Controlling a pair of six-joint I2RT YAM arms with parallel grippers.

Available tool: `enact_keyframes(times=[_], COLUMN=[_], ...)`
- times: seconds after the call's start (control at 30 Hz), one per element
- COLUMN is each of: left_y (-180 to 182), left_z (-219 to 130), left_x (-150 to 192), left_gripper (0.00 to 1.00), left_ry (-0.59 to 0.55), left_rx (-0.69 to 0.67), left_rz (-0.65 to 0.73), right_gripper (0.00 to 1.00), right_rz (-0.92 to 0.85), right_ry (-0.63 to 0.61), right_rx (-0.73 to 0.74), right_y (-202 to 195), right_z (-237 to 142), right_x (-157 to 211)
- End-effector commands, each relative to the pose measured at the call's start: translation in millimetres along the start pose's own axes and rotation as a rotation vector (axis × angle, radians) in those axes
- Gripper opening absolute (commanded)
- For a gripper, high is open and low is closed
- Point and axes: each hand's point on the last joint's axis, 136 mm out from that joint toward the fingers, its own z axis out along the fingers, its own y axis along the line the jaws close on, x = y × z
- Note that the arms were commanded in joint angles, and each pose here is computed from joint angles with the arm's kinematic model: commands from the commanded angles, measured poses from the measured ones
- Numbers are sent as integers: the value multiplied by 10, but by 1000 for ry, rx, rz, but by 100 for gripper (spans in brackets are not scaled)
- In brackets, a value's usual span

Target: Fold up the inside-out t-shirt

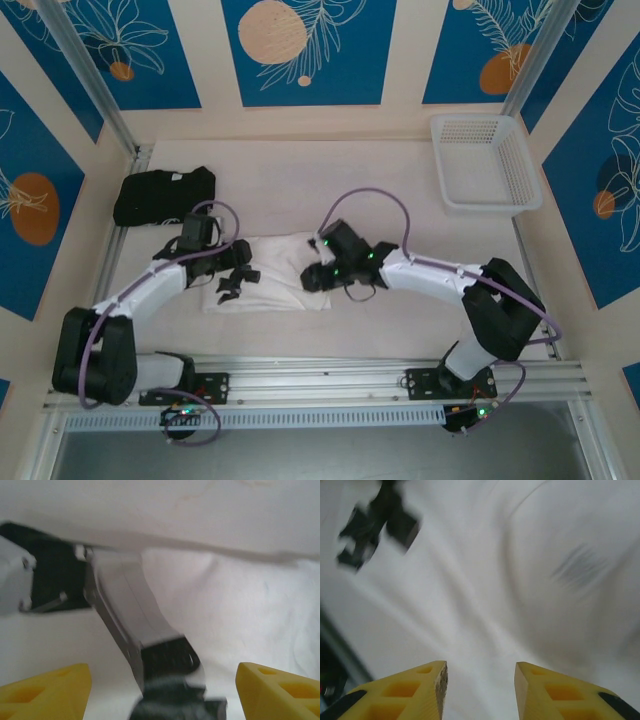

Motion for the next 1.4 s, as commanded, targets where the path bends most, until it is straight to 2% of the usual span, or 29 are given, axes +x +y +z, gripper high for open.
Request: enact_keyframes(times=[0.0,0.13,0.23,0.3,0.5,0.63,0.73,0.8,0.87,0.93,1.0,1.07,1.17,1.37], left_y=[26,106,132,137,-98,-621,-1009,-1186,-1313,-1280,-1132,-953,-747,-524], left_z=[129,244,199,145,-17,-147,-301,-454,-649,-779,-778,-651,-339,404], left_x=[-249,-108,116,297,952,1324,1406,1301,1114,863,571,214,-202,-607], left_gripper=[76,75,75,74,73,73,73,73,75,80,84,84,84,85], left_ry=[-27,47,87,121,222,236,241,206,122,17,-56,-88,-88,-7], left_rx=[34,27,41,56,155,294,408,460,508,473,431,442,380,266], left_rz=[-70,-93,-89,-87,-95,-29,19,67,145,205,172,56,-6,25], right_gripper=[41,39,37,36,36,37,37,39,41,44,47,62,73,77], right_rz=[67,114,174,218,230,174,104,62,40,66,120,183,241,305], right_ry=[57,134,139,110,13,-55,-96,-137,-179,-195,-200,-194,-180,-109], right_rx=[-65,19,137,163,203,148,112,102,76,64,75,99,119,129], right_y=[107,-99,-471,-687,-1175,-1251,-1124,-1052,-1000,-1054,-1167,-1296,-1400,-1487], right_z=[137,338,355,332,333,383,317,179,6,-105,-156,-170,-145,75], right_x=[273,420,305,128,-634,-1306,-1722,-1884,-1952,-1904,-1806,-1704,-1643,-1601])
